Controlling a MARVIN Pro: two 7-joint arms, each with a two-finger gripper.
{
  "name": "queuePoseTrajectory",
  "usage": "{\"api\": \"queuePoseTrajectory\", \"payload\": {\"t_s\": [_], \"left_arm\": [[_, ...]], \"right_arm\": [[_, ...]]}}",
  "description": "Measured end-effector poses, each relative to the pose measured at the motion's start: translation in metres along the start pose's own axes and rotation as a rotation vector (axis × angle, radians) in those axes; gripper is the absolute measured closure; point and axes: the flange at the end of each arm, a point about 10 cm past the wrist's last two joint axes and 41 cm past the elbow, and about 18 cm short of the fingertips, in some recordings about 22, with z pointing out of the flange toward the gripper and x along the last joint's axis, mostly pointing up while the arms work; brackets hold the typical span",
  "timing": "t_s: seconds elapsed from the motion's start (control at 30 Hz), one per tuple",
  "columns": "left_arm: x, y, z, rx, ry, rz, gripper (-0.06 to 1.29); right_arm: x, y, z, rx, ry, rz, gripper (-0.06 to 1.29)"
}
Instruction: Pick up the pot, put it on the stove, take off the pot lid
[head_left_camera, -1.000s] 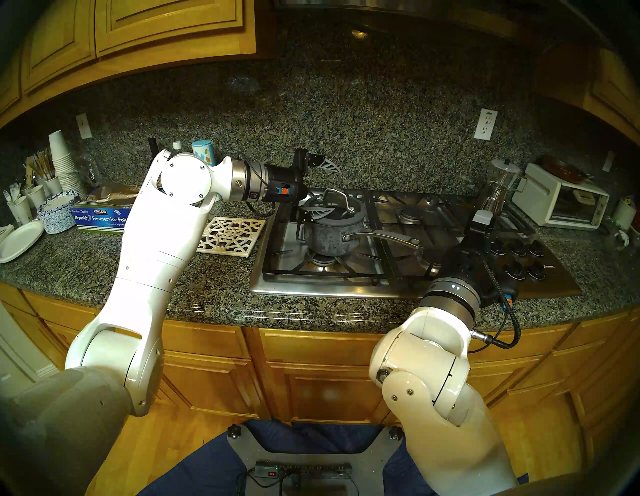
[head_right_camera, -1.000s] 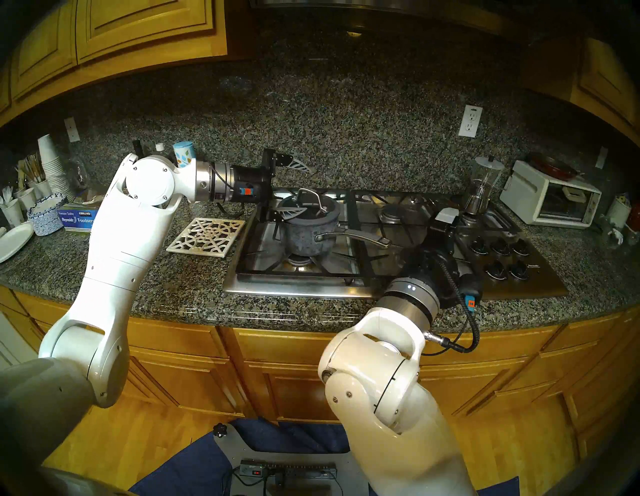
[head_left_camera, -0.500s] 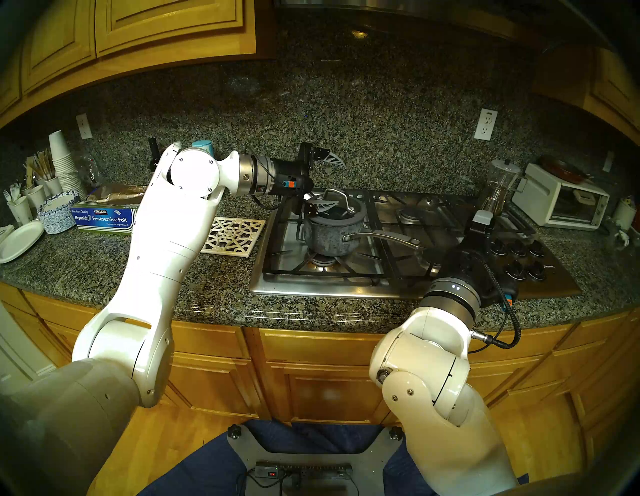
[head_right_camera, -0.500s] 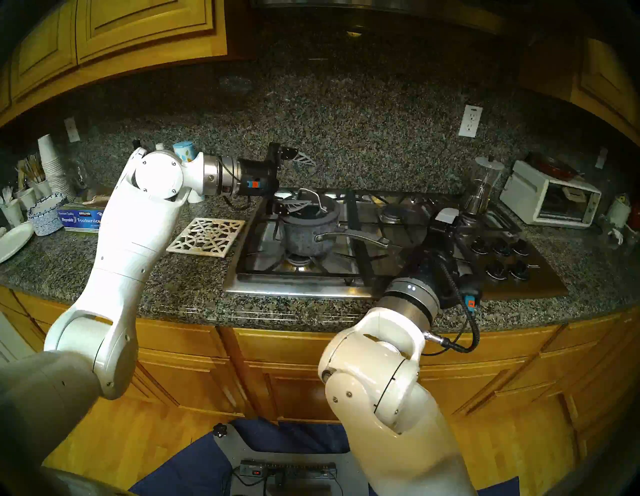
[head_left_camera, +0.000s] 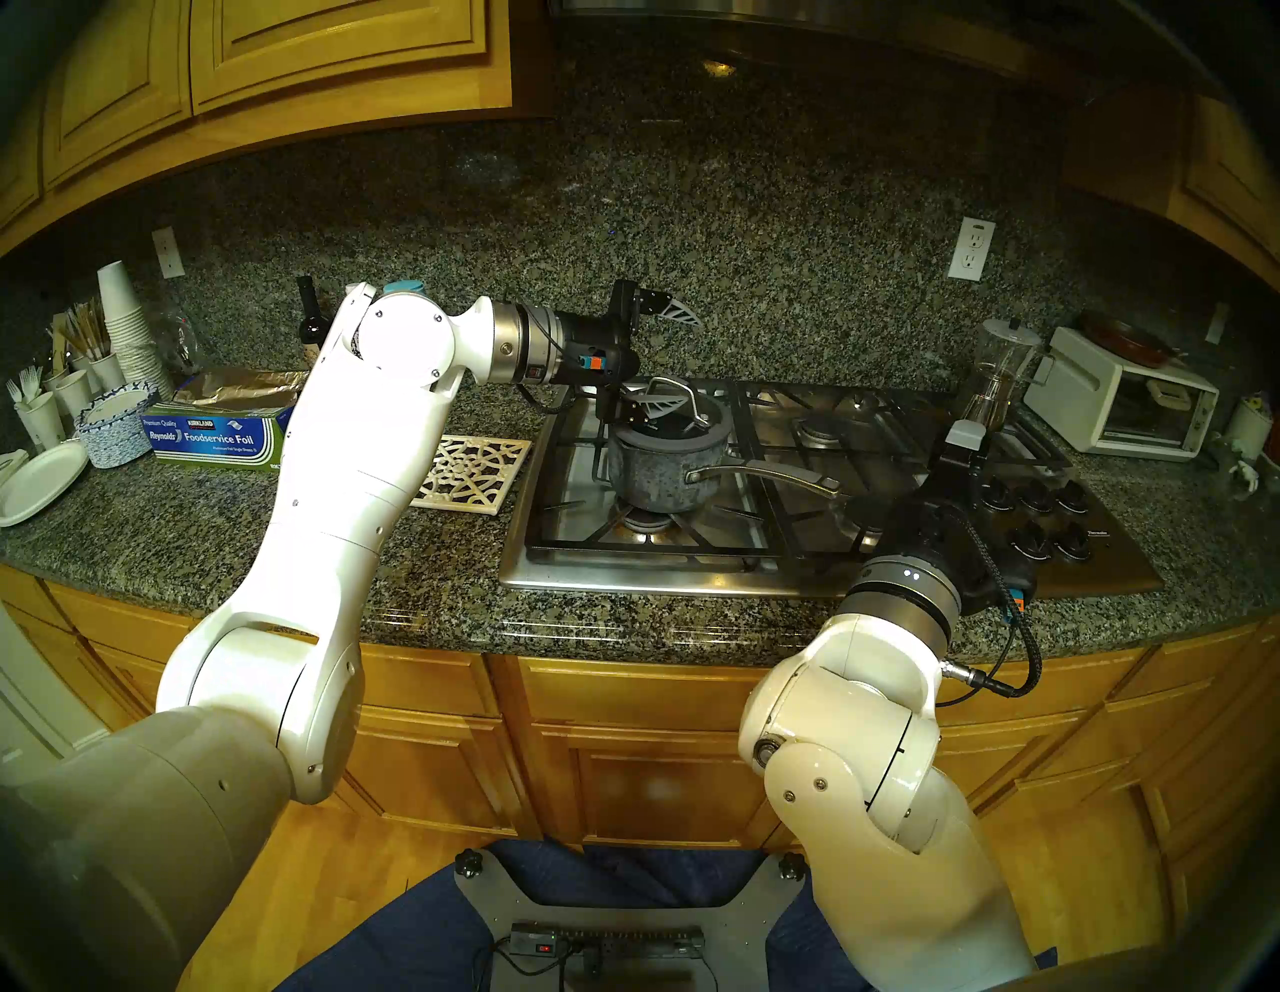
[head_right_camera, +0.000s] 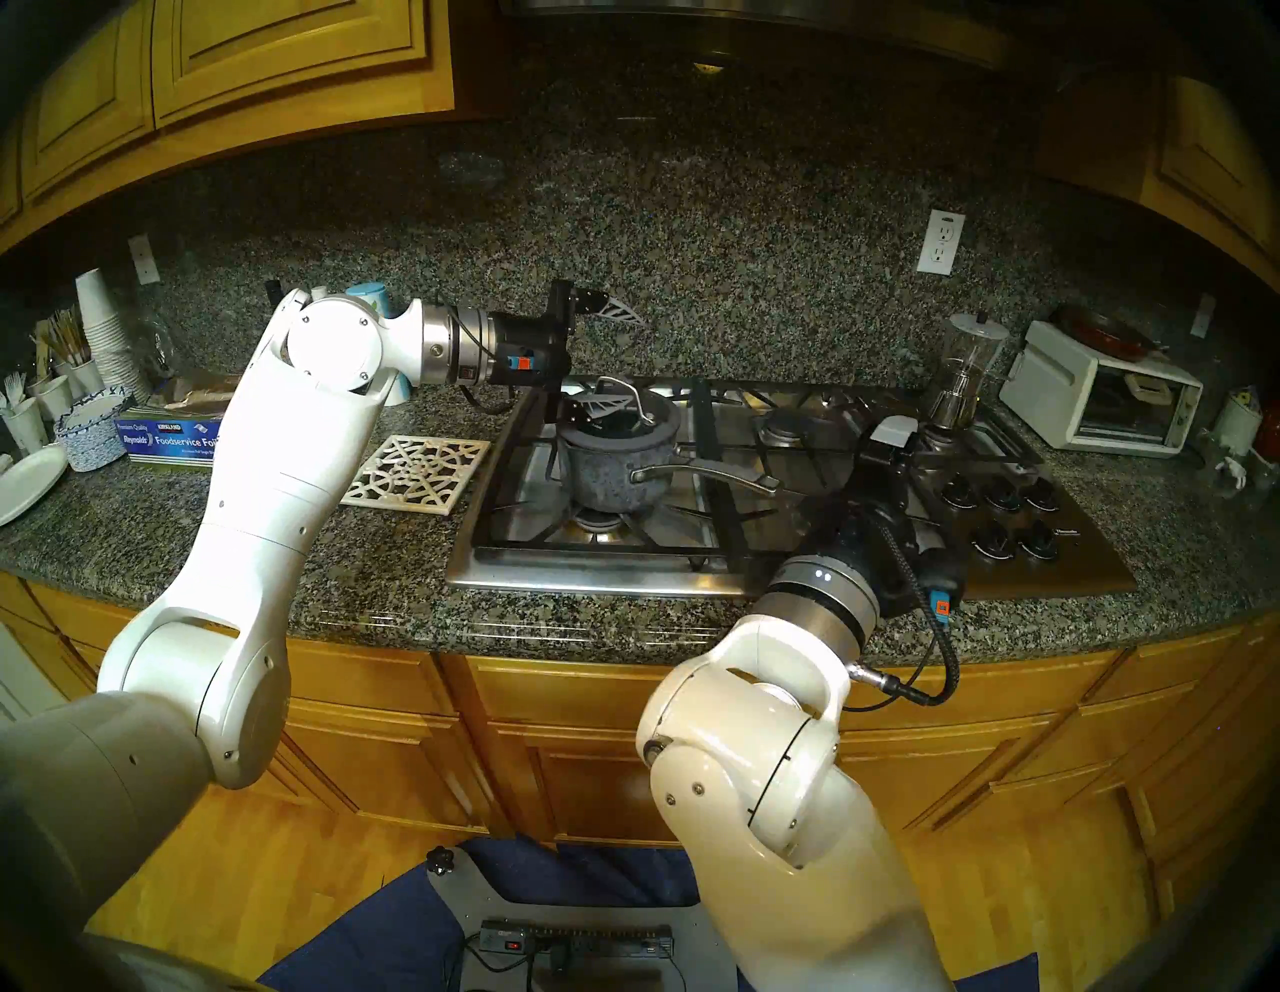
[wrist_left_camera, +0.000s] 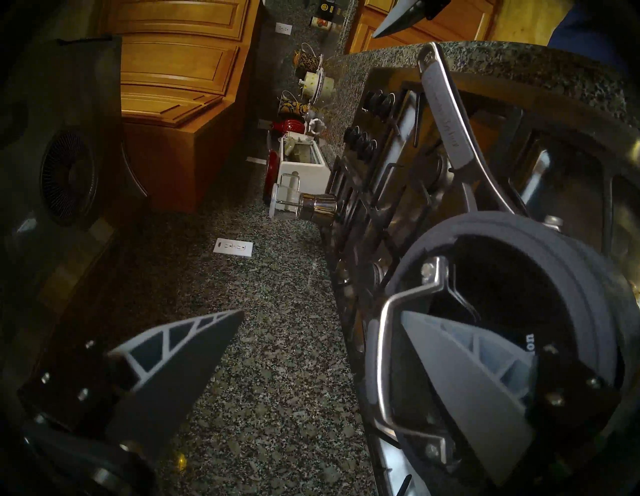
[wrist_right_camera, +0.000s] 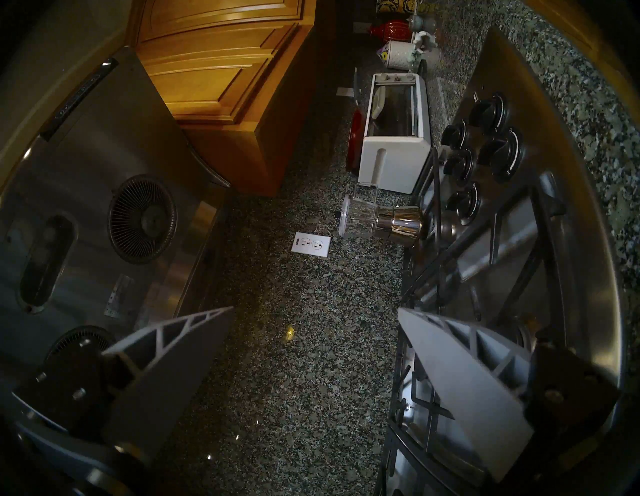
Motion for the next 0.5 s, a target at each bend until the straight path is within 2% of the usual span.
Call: {"api": "queuePoseTrajectory", "payload": {"t_s": [0.5], "left_arm": [[-0.0037,-0.0014,0.0106,0.004,0.004,0.008,0.0]], "right_arm": [[0.0,-0.0002,0.0,0.001,0.0,0.0,-0.01]]}}
